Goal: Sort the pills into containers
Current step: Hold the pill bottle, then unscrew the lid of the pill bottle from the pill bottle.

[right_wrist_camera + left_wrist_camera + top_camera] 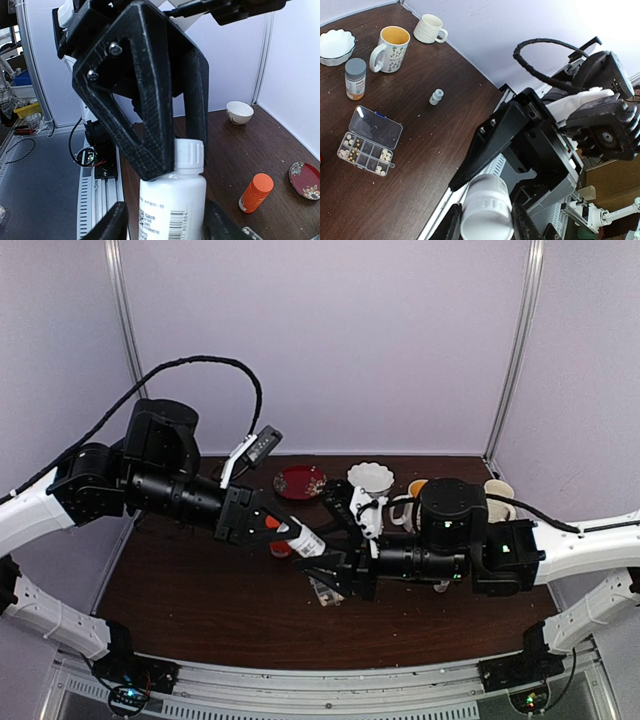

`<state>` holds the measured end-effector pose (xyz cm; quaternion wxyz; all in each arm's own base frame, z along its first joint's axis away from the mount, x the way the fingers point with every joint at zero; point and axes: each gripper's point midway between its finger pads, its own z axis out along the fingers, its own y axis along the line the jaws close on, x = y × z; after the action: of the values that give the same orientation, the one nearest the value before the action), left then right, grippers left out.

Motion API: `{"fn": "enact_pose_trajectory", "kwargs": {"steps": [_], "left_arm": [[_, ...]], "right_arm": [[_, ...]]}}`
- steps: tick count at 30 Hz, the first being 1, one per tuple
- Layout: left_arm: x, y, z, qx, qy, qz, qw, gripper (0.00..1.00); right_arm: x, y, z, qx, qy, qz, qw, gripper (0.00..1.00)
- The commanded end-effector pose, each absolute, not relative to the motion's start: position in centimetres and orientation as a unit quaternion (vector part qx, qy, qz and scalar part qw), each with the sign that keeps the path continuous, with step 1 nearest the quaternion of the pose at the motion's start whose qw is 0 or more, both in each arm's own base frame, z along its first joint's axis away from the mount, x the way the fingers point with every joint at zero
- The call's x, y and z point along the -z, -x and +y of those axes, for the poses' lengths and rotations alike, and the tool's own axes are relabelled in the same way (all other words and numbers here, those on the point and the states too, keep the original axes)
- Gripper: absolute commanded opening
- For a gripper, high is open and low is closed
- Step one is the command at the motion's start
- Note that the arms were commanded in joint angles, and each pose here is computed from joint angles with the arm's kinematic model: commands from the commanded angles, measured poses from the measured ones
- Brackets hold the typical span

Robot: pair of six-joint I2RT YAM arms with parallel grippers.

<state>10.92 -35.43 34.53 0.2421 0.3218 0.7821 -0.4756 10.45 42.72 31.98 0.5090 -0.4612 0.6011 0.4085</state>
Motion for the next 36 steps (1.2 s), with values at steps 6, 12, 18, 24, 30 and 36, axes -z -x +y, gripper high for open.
{"fn": "enact_pose_trajectory", "kwargs": {"steps": [6,12,18,24,30,36], "left_arm": [[-36.4,-10.9,-35.3,0.498,-0.324,0.760,0.262,0.15],[-35.6,-11.6,-35.4,0.493,-0.297,0.779,0.249,0.16],[-33.6,-14.6,-35.0,0.506,-0.182,0.818,0.205,0.12],[-32.9,-15.9,-34.9,0.529,-0.107,0.823,0.176,0.20],[-34.6,-16.3,-34.9,0.562,-0.100,0.794,0.207,0.72],[-38.8,-16.6,-32.1,0.521,-0.191,0.757,0.345,0.89]], "right_arm": [[-33.1,-10.3,42.5,-0.407,0.458,0.597,0.518,0.29],[-32.9,-10.6,42.5,-0.374,0.471,0.599,0.529,0.24],[-31.5,-12.6,40.9,-0.218,0.474,0.612,0.594,0.20],[-31.0,-13.8,39.3,-0.136,0.478,0.606,0.622,0.16],[-30.6,-13.1,39.4,-0.167,0.496,0.609,0.596,0.17],[-29.4,-11.6,40.3,-0.291,0.507,0.622,0.520,0.16]]}}
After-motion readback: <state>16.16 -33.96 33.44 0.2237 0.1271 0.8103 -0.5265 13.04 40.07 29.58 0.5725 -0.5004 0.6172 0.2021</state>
